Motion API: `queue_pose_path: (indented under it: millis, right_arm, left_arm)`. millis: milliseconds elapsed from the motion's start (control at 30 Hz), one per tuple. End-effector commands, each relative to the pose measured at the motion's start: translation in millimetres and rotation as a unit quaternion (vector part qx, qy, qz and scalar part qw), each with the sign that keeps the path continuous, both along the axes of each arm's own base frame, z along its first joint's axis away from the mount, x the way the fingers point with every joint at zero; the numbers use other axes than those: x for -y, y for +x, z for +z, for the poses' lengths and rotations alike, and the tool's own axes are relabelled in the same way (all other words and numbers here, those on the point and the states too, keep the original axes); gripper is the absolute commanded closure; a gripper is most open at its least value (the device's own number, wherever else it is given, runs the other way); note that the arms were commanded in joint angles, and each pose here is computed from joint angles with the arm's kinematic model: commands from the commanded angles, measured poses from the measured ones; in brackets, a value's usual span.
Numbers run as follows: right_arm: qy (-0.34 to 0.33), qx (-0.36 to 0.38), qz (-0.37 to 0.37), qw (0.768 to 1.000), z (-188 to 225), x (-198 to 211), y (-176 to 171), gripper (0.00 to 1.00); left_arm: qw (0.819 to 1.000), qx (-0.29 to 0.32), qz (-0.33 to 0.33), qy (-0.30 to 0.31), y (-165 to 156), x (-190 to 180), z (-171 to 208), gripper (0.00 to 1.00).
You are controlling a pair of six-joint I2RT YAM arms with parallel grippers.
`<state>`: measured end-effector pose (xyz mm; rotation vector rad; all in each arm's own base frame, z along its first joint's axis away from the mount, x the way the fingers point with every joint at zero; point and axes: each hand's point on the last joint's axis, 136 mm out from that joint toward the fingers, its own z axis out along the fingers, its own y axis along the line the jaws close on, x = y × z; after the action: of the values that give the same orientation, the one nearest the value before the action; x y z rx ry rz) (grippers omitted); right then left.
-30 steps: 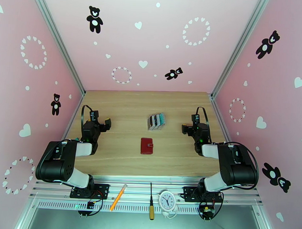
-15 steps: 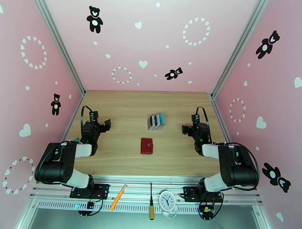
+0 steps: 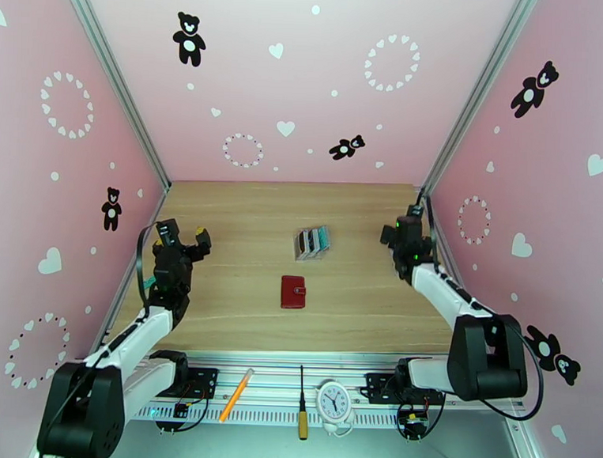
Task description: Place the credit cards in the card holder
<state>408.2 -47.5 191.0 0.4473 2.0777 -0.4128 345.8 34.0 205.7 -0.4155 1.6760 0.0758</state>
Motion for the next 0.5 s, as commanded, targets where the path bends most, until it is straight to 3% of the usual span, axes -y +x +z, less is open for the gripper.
queue_pose_path:
  millis: [0,233,467]
  right_arm:
    - [-0.040,-0.083,-0.072,0.993,-3.0,3.4,-28.6,0.01]
    - [-0.026,-0.094,0.065,0.993,-6.8,-70.1,-19.3,0.01]
    - [0.029,-0.138,0.209,0.968,-22.9,-147.1,-41.2,0.01]
  left_arm:
    - [0.996,-0.023,0.050,-0.072,-10.8,-9.4,-0.9,0.02]
    - [0.990,-0.076,-0.028,-0.112,12.0,46.4,0.5,0.02]
    - [0.966,-0.161,-0.152,-0.133,26.0,127.5,-26.8,0.04]
